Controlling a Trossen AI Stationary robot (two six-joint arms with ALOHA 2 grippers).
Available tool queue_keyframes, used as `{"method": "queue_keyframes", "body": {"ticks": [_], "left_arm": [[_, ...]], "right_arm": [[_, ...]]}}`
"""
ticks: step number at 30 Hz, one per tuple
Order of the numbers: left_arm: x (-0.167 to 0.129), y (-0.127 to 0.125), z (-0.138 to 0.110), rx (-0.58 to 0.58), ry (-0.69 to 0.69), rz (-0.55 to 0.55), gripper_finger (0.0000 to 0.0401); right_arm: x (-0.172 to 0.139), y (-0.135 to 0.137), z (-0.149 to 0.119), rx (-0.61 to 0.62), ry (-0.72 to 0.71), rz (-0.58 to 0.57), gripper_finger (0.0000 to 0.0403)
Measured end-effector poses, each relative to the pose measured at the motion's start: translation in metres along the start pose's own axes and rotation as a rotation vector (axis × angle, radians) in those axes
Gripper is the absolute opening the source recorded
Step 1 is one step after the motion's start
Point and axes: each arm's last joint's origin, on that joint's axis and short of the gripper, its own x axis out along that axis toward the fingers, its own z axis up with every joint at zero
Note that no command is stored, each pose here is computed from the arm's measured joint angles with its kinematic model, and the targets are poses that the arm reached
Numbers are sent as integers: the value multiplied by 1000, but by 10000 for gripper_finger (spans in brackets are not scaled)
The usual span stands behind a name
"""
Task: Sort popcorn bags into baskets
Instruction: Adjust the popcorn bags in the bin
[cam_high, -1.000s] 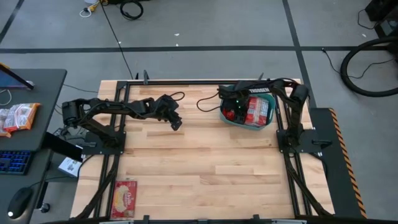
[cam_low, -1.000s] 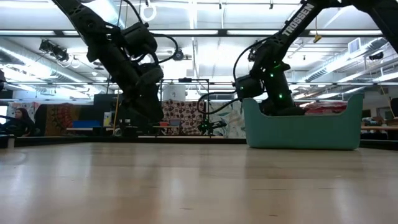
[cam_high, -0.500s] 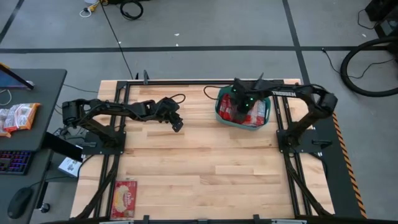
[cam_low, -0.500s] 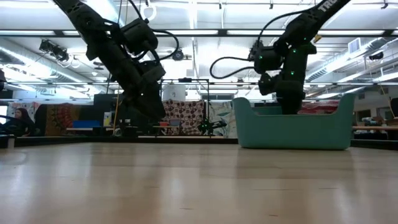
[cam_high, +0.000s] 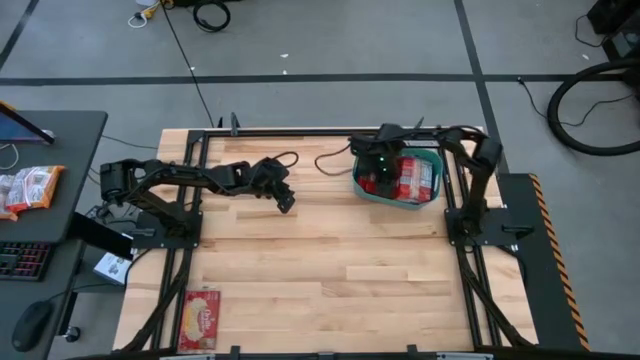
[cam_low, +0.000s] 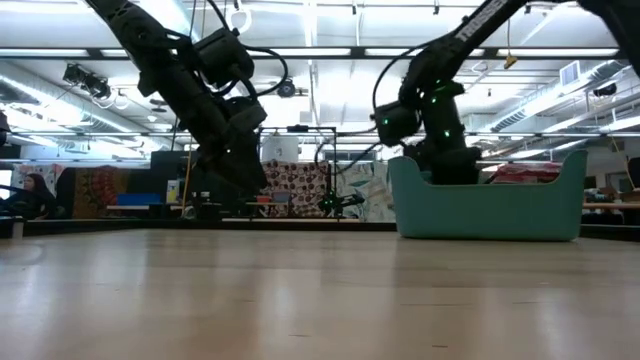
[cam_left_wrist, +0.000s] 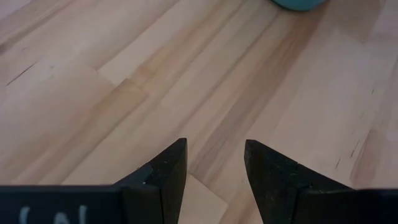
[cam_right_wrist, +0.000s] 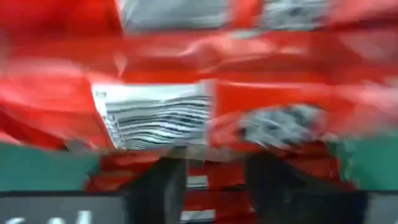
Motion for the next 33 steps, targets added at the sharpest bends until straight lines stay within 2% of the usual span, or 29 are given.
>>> {"method": "queue_keyframes", "body": {"ticks": [3,6,8,13,21,26,33], "left_arm": [[0,-4,-2,8,11,-7,167],[-1,-8,-8,27,48,-8,167],[-2,-11,-13,36,77,0,167],[-3,-15,-21,42,124,33,167],[-3,-17,-23,47,133,30,167],[-3,-17,-23,53,133,29,167],[-3,-16,-22,78,129,36,167]], "right_arm": [[10,1,2,-270,71,30,193],[20,-1,1,-527,142,78,202],[27,-4,0,-595,179,112,198],[41,-14,4,-594,198,136,170],[45,-21,7,-567,162,107,129],[37,-17,10,-486,197,14,133],[-3,-13,12,-438,121,-61,173]]}}
